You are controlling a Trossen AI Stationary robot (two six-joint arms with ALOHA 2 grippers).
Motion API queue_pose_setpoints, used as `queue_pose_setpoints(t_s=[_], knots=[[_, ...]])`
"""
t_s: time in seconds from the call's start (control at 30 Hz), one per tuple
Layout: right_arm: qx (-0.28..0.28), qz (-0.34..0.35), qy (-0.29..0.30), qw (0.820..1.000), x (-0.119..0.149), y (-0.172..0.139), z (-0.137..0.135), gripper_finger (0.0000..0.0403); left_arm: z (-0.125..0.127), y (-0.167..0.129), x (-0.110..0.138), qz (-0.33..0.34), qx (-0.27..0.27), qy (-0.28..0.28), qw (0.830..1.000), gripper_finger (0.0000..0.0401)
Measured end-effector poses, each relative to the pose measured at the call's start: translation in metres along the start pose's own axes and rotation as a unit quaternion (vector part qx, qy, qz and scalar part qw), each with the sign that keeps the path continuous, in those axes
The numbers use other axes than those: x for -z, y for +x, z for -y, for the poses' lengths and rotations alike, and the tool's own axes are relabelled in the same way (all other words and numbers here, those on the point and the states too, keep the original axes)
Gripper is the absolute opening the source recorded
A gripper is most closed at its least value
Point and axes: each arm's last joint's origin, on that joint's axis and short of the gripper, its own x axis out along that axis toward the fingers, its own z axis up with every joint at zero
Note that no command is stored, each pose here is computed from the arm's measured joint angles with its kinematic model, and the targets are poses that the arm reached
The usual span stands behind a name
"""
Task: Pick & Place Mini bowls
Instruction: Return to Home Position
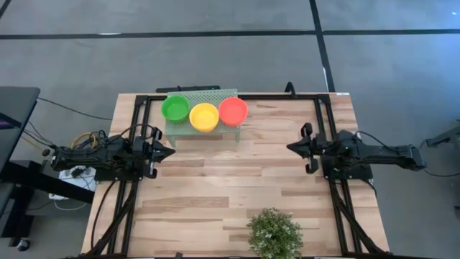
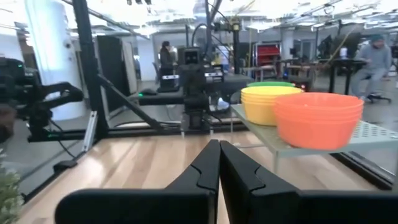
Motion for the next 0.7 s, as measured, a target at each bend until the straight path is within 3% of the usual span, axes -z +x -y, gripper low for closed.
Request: queue_pose_setpoints(t_s=[0.23,0.7], knots=[[-0.017,0.022,0.001,1.0,0.0025,-0.0019,-0.0034,0.0006,0.0,0.0,0.0004,-0.002,0.0,-0.002,1.0,0.0008],[-0.037,-0.01,0.005,0.999,0.0089,-0.0019,-0.0077,0.0006,0.0,0.0005,0.0007,-0.004,0.0,-0.004,1.0,0.0012]])
